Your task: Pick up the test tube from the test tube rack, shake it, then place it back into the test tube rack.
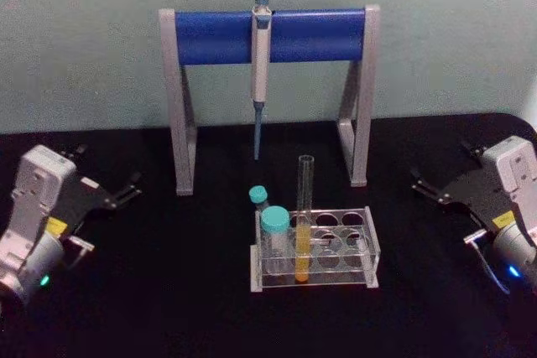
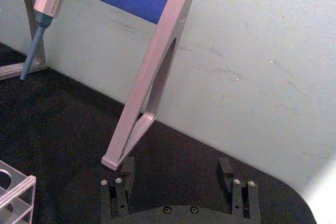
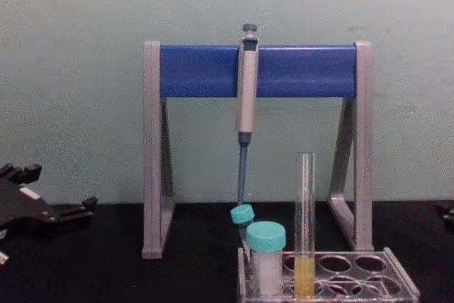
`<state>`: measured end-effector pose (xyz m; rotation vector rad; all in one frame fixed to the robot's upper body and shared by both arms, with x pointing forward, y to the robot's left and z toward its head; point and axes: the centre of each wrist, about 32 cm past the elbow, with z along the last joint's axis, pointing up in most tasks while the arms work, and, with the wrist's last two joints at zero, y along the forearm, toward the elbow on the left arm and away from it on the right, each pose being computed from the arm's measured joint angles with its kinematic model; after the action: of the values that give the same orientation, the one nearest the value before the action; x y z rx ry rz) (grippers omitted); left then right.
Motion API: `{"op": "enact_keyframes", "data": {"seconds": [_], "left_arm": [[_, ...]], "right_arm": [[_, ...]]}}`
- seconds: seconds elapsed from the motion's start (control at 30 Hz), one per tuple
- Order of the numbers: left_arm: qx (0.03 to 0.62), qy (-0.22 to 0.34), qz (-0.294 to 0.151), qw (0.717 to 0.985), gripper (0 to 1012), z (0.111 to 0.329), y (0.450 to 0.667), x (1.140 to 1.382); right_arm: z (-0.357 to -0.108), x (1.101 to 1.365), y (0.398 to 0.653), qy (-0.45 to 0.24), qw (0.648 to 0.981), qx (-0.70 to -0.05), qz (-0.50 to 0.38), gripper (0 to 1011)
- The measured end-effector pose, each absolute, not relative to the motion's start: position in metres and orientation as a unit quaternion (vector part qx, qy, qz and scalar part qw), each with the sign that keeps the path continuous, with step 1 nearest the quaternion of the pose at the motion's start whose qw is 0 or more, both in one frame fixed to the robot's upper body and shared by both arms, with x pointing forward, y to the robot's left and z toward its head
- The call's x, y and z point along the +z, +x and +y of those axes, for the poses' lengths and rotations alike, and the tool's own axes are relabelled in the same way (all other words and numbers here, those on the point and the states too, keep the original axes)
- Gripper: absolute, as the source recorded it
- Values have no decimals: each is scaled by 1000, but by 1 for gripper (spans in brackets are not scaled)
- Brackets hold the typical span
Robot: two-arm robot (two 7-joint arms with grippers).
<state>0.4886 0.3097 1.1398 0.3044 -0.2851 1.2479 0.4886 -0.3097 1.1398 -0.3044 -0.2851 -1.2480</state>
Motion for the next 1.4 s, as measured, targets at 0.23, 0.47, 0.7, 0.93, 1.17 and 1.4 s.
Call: {"op": "enact_keyframes", "data": {"seconds": [0.23, 0.47, 0.7, 0.93, 1.17, 1.4], "left_arm": [[580, 141, -132, 791, 1001, 310, 489, 1140], [580, 141, -132, 791, 1001, 310, 489, 1140], [580, 141, -132, 791, 1001, 310, 489, 1140], [580, 141, -132, 791, 1001, 310, 489, 1140], [580, 142, -132, 791, 1001, 310, 489, 1140], [580, 141, -132, 791, 1001, 310, 489, 1140]], "right_arm": [[-310, 1140, 489, -142, 791, -580, -133, 1000], [-310, 1140, 489, -141, 791, -580, -132, 1000], [-310, 1140, 489, -142, 791, -580, -132, 1000], [-310, 1140, 489, -142, 791, -580, -132, 1000], [-310, 1140, 489, -142, 791, -580, -132, 1000], [-309, 1141, 483, -139, 794, -578, -129, 1000]]}}
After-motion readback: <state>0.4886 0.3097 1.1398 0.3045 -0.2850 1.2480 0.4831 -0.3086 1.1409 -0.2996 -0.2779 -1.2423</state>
